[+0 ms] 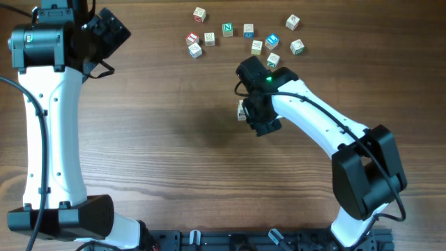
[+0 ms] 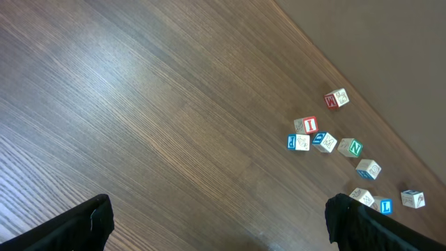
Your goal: Form a tower
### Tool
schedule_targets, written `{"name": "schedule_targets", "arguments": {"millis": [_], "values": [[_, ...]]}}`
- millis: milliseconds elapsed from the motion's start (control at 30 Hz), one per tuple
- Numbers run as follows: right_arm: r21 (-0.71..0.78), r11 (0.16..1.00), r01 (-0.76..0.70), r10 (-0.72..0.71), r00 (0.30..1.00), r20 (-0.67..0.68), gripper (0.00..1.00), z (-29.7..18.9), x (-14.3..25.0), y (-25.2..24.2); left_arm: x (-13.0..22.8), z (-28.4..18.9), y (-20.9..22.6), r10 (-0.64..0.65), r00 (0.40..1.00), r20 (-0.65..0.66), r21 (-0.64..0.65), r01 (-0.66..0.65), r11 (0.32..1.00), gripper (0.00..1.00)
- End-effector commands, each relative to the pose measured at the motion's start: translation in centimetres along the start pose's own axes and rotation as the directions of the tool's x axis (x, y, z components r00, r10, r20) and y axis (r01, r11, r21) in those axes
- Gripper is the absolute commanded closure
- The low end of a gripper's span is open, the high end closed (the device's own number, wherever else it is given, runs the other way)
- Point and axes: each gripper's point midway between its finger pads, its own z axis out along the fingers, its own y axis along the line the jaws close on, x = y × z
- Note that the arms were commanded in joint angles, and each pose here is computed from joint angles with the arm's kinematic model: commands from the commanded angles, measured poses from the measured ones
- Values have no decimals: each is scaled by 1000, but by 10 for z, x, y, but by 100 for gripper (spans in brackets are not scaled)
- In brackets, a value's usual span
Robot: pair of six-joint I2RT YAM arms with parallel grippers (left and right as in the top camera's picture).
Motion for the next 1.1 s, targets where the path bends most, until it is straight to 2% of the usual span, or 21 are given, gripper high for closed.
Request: {"name": "schedule_targets", "arguments": {"millis": [0,100,300,1067], "values": [[-48,997,-58,59,998,37,96,-13,-21,7,-3,-1,3,4,1000,9,-8,-4,1000,0],[-65,994,-89,91,996,17,96,-13,-32,12,-3,0,3,4,1000,9,-8,-4,1000,0],[-124,990,-67,69,998,13,96,-15,-32,27,-3,-1,3,4,1000,9,-8,-4,1000,0],[-180,984,-3,-5,999,-42,96,-16,-6,40,-3,-1,3,4,1000,9,-8,-4,1000,0]]}}
